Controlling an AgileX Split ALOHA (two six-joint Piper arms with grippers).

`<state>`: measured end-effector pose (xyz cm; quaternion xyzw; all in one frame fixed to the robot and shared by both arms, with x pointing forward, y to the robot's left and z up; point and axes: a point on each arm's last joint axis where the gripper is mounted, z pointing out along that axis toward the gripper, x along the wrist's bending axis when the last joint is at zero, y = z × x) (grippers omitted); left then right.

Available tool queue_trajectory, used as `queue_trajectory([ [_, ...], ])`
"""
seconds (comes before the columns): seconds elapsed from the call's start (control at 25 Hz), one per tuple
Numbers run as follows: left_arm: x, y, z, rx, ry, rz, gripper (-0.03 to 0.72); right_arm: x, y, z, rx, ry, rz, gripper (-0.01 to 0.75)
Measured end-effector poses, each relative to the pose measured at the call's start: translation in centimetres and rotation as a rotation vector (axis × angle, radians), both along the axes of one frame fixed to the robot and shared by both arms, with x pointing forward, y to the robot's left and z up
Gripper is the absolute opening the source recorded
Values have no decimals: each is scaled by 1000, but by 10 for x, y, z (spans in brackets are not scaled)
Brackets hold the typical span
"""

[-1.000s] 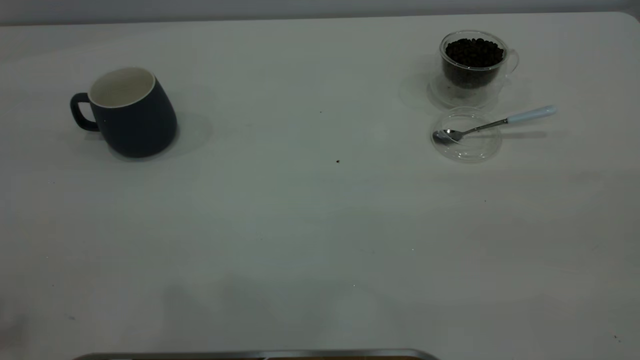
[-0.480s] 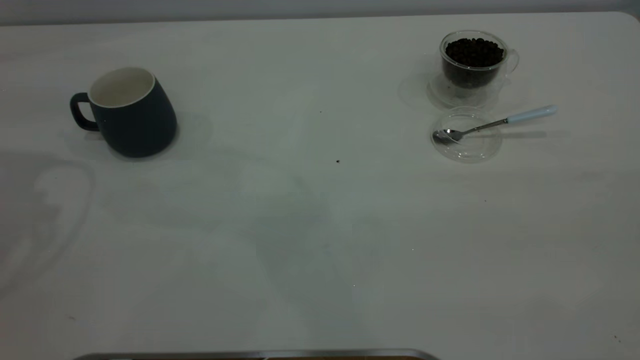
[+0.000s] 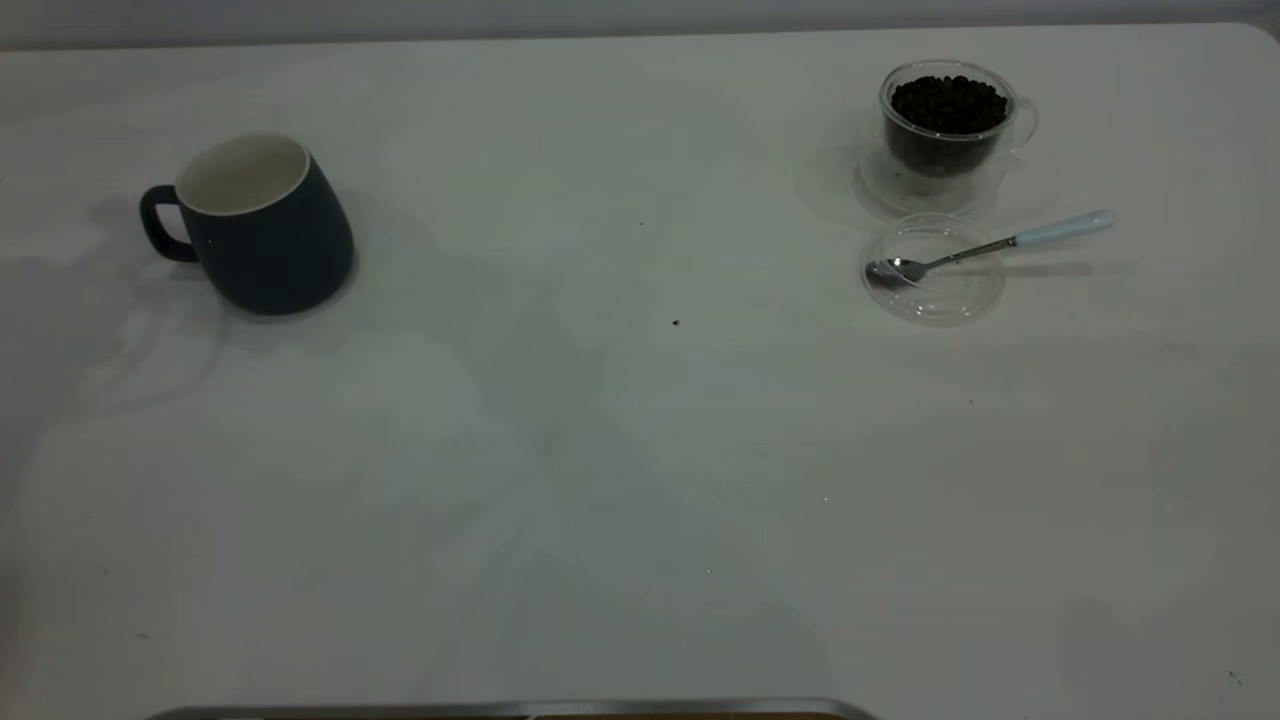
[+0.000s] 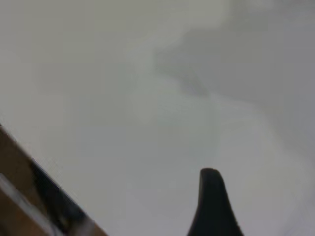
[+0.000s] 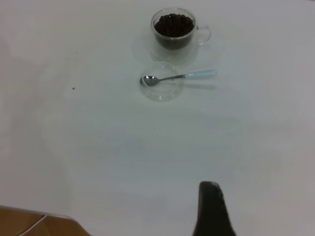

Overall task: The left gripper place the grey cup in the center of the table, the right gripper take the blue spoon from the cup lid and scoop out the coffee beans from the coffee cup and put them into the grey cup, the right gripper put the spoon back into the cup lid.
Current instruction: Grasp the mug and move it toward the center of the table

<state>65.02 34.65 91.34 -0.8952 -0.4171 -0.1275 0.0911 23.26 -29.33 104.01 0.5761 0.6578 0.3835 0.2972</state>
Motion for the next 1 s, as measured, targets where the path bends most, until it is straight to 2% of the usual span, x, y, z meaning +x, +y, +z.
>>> queue_trajectory([
  [0.12,4,-8,1,-49,11,-185,588,0,0,0,0,0,0,552],
  [0.28,5,-13,-7,-66,76,-473,588,0,0,0,0,0,0,552],
  [0.36,6,-17,-12,-95,79,-548,588,0,0,0,0,0,0,552],
  [0.52,10,-23,-25,-132,58,-644,588,0,0,0,0,0,0,552],
  [0.72,13,-23,-42,-122,77,-731,588,0,0,0,0,0,0,552],
  [1.0,17,-28,-66,-164,50,-799,585,0,0,0,0,0,0,552],
])
